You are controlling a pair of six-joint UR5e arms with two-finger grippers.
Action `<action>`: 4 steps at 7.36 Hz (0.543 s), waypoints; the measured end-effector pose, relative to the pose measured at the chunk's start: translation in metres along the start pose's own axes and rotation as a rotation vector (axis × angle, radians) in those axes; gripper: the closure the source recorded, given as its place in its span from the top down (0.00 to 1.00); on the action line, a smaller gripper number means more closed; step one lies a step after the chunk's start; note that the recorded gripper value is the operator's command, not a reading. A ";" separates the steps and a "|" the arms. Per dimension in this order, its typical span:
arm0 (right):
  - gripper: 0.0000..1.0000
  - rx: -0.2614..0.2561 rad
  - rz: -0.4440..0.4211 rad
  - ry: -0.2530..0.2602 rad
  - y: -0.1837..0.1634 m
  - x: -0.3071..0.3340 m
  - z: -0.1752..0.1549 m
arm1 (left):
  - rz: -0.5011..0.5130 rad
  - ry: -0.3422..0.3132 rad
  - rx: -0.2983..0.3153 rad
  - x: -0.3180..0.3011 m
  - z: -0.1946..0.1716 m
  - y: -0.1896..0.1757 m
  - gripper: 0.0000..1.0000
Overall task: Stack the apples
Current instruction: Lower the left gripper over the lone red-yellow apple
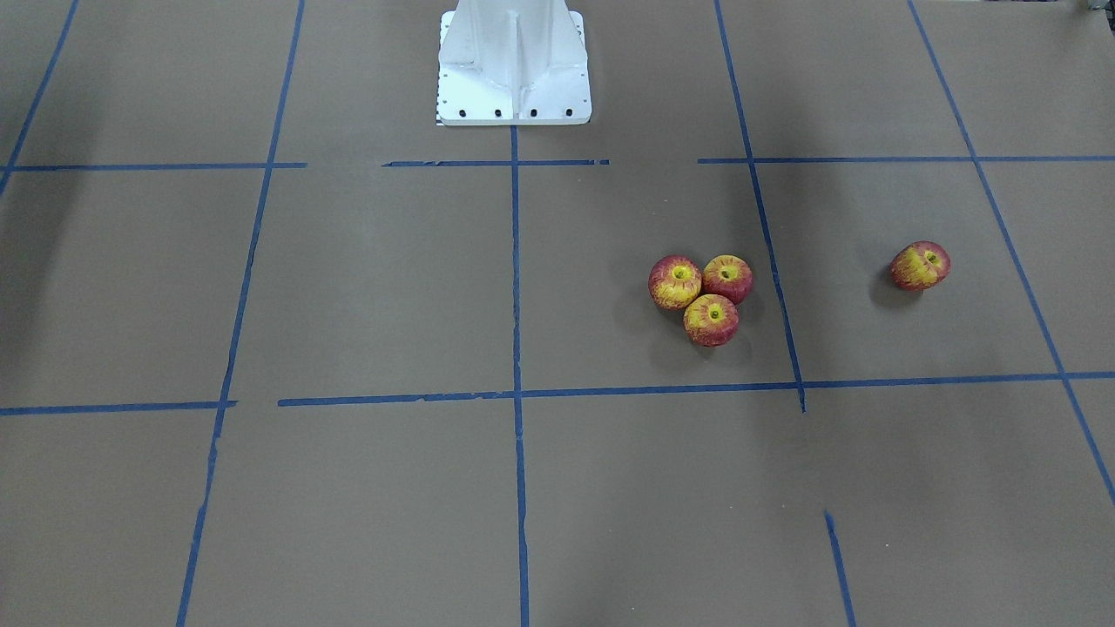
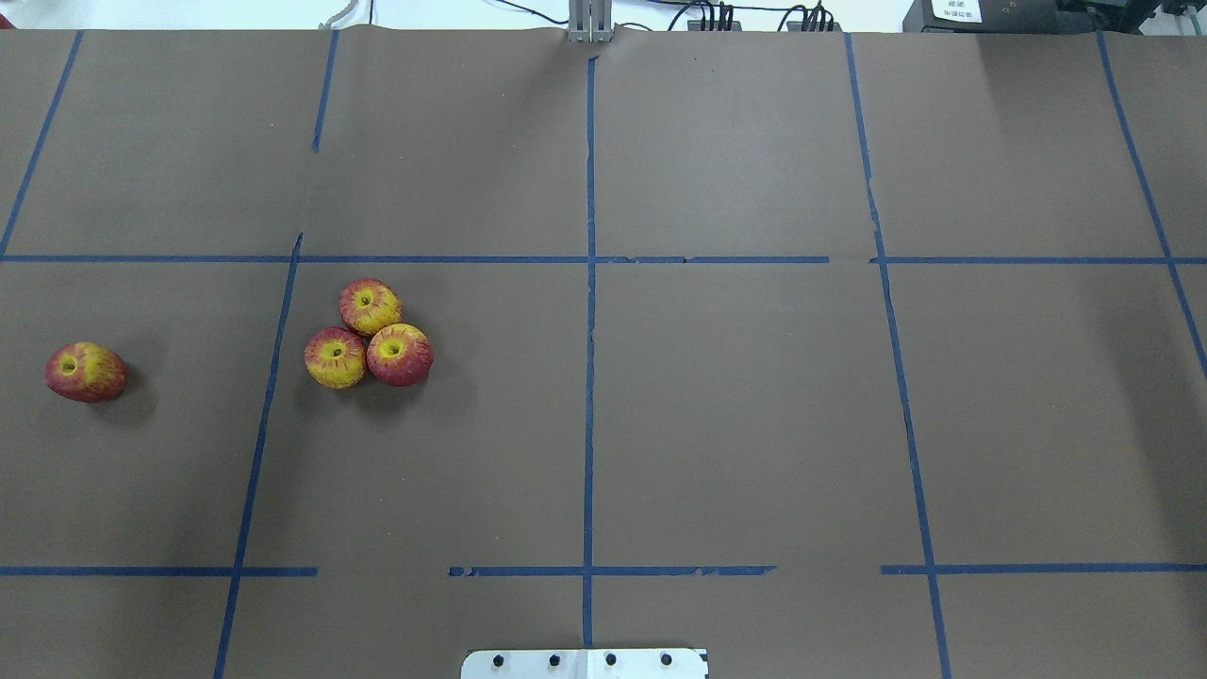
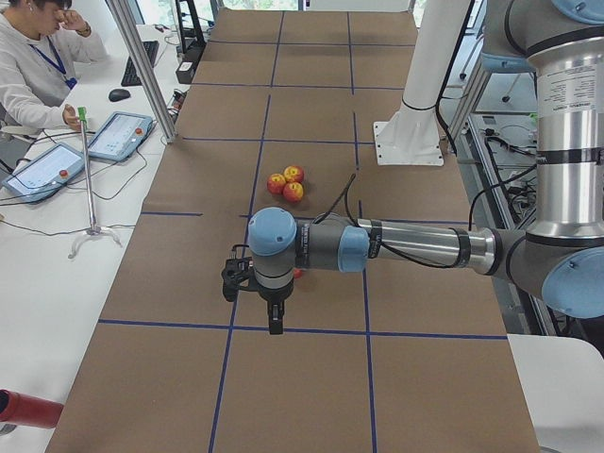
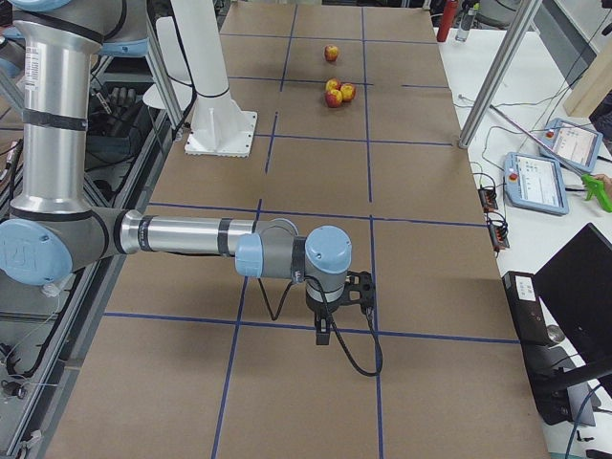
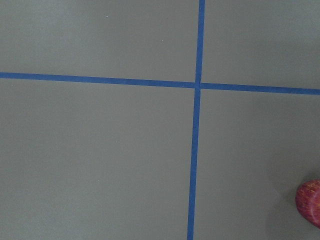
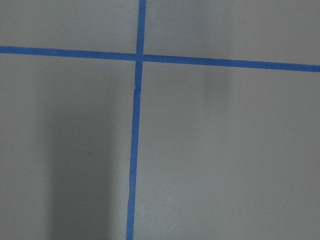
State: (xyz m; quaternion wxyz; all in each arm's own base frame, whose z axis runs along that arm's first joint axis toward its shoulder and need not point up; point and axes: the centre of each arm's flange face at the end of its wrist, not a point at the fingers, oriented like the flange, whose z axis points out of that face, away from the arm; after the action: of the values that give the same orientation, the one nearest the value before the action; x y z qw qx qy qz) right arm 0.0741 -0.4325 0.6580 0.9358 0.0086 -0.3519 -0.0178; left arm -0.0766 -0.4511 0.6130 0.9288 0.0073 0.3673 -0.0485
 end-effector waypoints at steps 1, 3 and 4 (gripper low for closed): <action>1.00 0.000 0.000 0.000 0.000 0.000 0.000 | -0.002 0.001 -0.002 0.004 -0.004 -0.006 1.00; 1.00 0.000 0.000 0.000 0.000 0.000 0.000 | 0.009 0.008 0.009 0.015 -0.013 -0.014 1.00; 1.00 0.000 0.000 0.000 0.000 0.000 0.000 | 0.020 0.013 0.009 0.021 -0.013 -0.018 1.00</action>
State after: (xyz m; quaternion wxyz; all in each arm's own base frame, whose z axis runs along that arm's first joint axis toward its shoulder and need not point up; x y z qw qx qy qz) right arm 0.0741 -0.4325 0.6580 0.9358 0.0085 -0.3519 -0.0178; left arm -0.0717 -0.4698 0.5893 0.9269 0.0156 0.3728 -0.0409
